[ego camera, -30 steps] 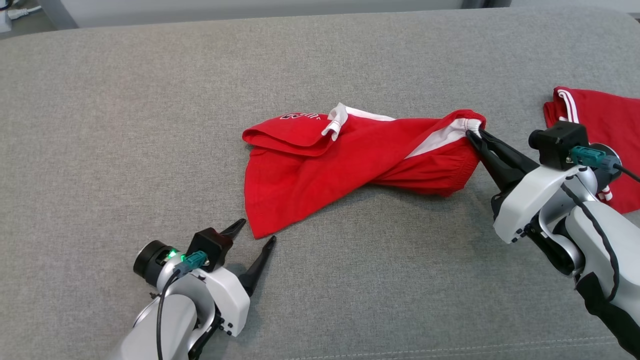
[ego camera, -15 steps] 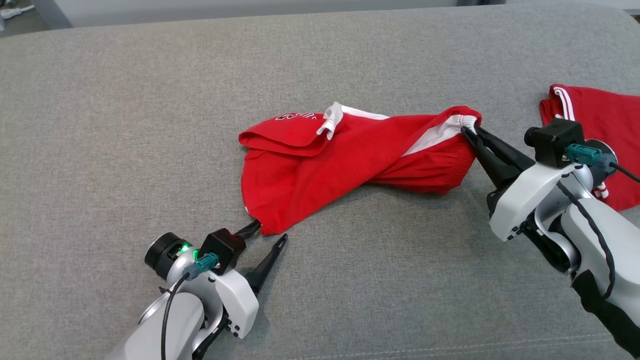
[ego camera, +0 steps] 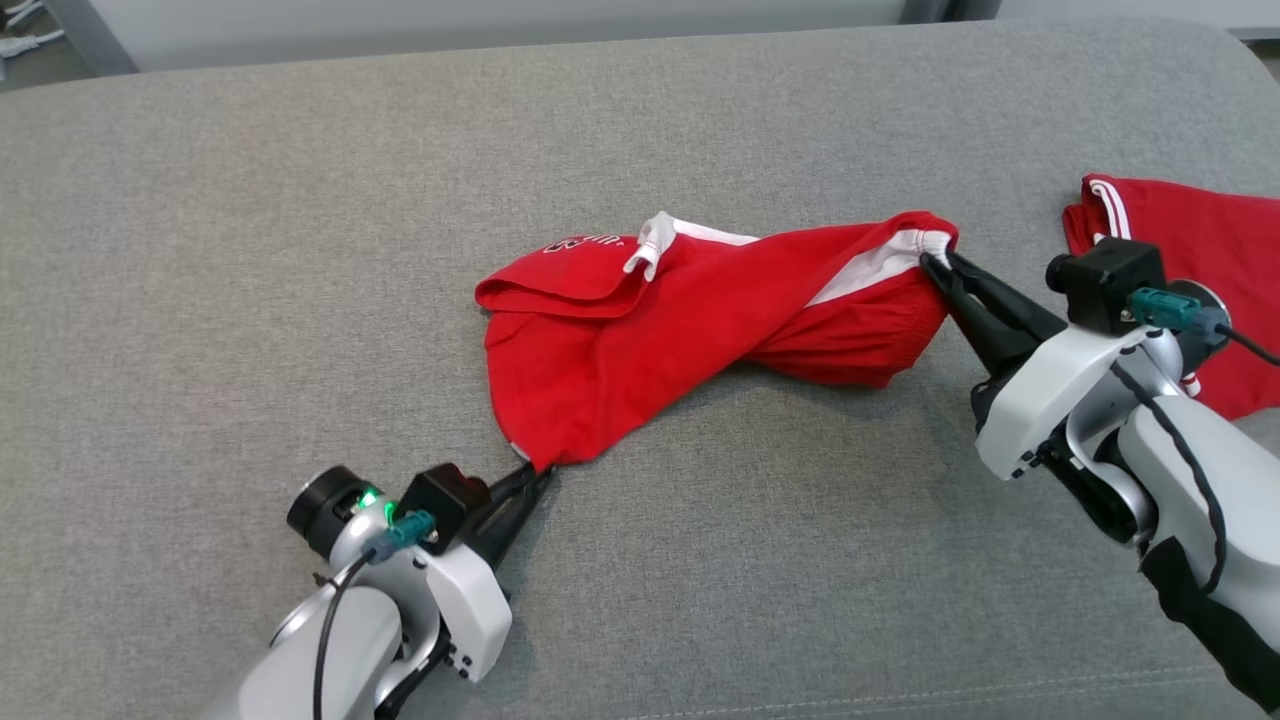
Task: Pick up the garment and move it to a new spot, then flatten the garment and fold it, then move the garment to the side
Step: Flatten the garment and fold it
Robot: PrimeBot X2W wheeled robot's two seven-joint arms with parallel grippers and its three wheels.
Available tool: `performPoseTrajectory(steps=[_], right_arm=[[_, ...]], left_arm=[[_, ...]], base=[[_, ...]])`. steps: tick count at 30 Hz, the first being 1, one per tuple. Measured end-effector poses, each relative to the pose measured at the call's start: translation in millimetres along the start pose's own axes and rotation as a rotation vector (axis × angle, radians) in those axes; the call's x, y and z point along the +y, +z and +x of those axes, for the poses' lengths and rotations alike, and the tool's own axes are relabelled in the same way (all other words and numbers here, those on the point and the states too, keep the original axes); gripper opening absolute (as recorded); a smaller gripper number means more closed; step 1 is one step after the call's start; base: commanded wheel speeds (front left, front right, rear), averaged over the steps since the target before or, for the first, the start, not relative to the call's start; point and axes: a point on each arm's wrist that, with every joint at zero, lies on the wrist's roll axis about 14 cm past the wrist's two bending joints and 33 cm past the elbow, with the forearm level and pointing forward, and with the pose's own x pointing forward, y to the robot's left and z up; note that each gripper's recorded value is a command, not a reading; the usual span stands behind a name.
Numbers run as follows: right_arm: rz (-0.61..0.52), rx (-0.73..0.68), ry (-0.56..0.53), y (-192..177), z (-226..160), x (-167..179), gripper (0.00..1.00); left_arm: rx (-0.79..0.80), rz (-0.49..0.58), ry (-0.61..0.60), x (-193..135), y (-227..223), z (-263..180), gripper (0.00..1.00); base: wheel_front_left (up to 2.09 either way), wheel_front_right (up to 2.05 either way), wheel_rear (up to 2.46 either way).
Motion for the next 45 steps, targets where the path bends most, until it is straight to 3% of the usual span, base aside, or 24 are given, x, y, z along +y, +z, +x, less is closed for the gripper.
performPoseTrajectory(steps=[7, 12, 15, 17, 21, 26, 30, 34, 38, 45], right_arm=[[-0.018, -0.059, 0.036, 32, 10, 7, 0.00], [-0.021, -0.090, 0.084, 59, 25, 19, 0.00], [-0.013, -0.104, 0.108, 82, 39, 23, 0.00], [-0.054, -0.096, 0.132, 96, 47, 26, 0.00], [-0.088, -0.139, 0.149, 125, 57, 26, 0.00], [-0.113, -0.231, 0.125, 157, 61, 15, 0.00], [-0.061, -0.202, 0.187, 144, 64, 35, 0.00], [0.007, 0.027, 0.320, 69, 48, 72, 0.00], [0.036, 0.190, 0.332, 23, 26, 65, 0.00], [0.135, 0.317, 0.346, -17, -5, 71, 0.00]], left_arm=[[-0.149, 0.012, 0.075, 45, 63, -8, 0.00], [-0.124, -0.015, 0.130, 79, 74, -18, 0.00], [-0.138, -0.152, 0.174, 107, 99, -21, 0.00], [-0.082, -0.116, 0.187, 127, 111, -26, 0.00], [-0.125, -0.119, 0.245, 165, 153, -40, 0.00], [-0.280, -0.111, 0.302, 193, 205, -53, 0.00], [-0.264, -0.181, 0.263, 184, 199, -49, 0.00], [-0.023, -0.385, 0.129, 137, 116, -41, 0.00], [0.113, -0.543, 0.050, 103, 68, -50, 0.00], [0.188, -0.732, -0.013, 71, 41, -61, 0.00]], base=[[0.00, 0.00, 0.00], [0.00, 0.00, 0.00], [0.00, 0.00, 0.00], [0.00, 0.00, 0.00], [0.00, 0.00, 0.00], [0.00, 0.00, 0.00], [0.00, 0.00, 0.00], [0.00, 0.00, 0.00], [0.00, 0.00, 0.00], [0.00, 0.00, 0.00]])
